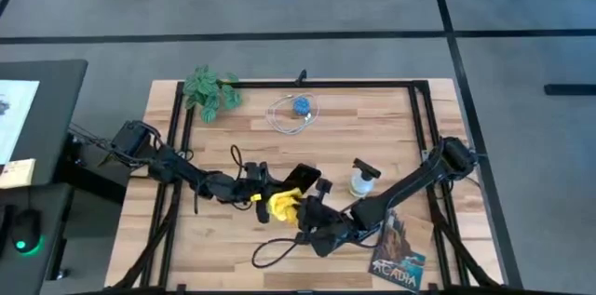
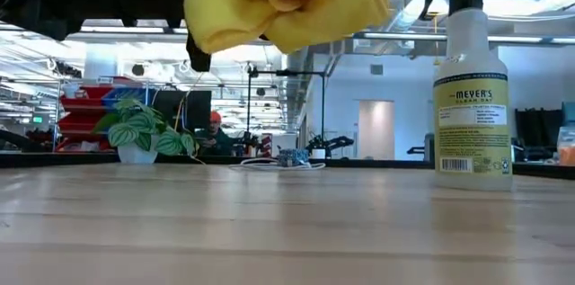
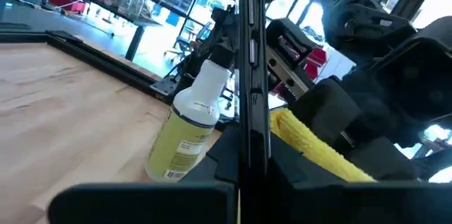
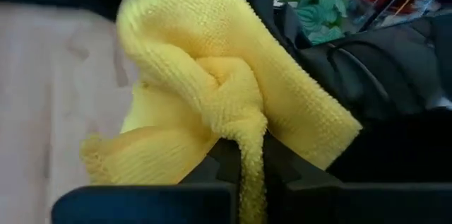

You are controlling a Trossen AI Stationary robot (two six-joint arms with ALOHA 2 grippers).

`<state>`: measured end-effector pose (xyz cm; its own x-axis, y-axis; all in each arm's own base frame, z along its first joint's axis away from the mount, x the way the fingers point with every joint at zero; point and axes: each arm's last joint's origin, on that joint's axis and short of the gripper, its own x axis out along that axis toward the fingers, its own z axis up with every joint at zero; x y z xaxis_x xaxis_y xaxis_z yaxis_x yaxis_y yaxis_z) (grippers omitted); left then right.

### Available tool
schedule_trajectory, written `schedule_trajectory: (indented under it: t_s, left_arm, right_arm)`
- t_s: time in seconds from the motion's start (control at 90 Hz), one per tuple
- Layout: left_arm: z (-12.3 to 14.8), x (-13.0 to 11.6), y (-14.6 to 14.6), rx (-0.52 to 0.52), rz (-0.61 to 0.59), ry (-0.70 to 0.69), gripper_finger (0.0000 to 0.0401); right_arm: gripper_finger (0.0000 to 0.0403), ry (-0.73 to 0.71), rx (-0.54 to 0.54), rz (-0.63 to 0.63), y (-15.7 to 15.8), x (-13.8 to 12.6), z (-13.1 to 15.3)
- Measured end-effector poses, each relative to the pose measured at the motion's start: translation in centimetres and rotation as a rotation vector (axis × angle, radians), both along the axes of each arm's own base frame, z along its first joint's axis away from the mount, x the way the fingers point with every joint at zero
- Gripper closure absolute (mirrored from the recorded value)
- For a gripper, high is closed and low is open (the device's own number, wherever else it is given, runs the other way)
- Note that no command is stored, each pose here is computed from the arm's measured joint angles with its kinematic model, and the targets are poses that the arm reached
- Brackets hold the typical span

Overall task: Apply microfiber cloth
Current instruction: Wipe the back of the cellphone using a microfiber cloth

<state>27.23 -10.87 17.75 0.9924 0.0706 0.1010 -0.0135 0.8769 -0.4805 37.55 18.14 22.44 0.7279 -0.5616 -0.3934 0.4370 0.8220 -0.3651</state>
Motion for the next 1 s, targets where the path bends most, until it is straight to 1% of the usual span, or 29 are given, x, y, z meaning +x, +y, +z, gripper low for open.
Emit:
schedule_trajectory:
  t_s: [0.1,0.222,0.3,0.389,0.533,0.7,0.867,1.0]
  left_arm:
    - [0.0,-0.1,-0.1,-0.002,-0.002,0.000,0.0397]
    - [0.2,-0.1,-0.2,-0.012,-0.009,-0.017,0.0397]
    - [0.4,-0.1,-0.2,-0.017,-0.013,-0.029,0.0397]
    - [0.4,-0.1,-0.3,-0.007,-0.013,-0.029,0.0397]
    - [0.1,-0.2,-0.3,0.022,-0.014,-0.007,0.0397]
    - [0.0,-0.1,-0.3,0.032,-0.032,-0.003,0.0397]
    - [0.0,-0.1,-0.3,0.023,-0.032,-0.006,0.0397]
    - [0.1,-0.1,-0.4,0.023,-0.027,-0.007,0.0397]
  right_arm:
    - [0.0402,0.005,-0.054,-0.050,0.1,-1.1,0.4]
    - [0.0402,-0.013,-0.105,-0.083,-0.1,-2.2,1.8]
    - [0.0402,-0.037,-0.106,-0.093,-0.2,-2.5,2.7]
    - [0.0402,-0.033,-0.095,-0.084,-0.2,-2.5,2.7]
    - [0.0402,-0.037,-0.045,-0.048,0.6,-1.4,1.1]
    - [0.0402,-0.069,-0.025,0.020,1.8,0.7,-1.3]
    - [0.0402,-0.118,-0.039,0.057,1.4,2.3,-1.6]
    - [0.0402,-0.105,-0.045,0.061,1.0,2.6,-1.6]
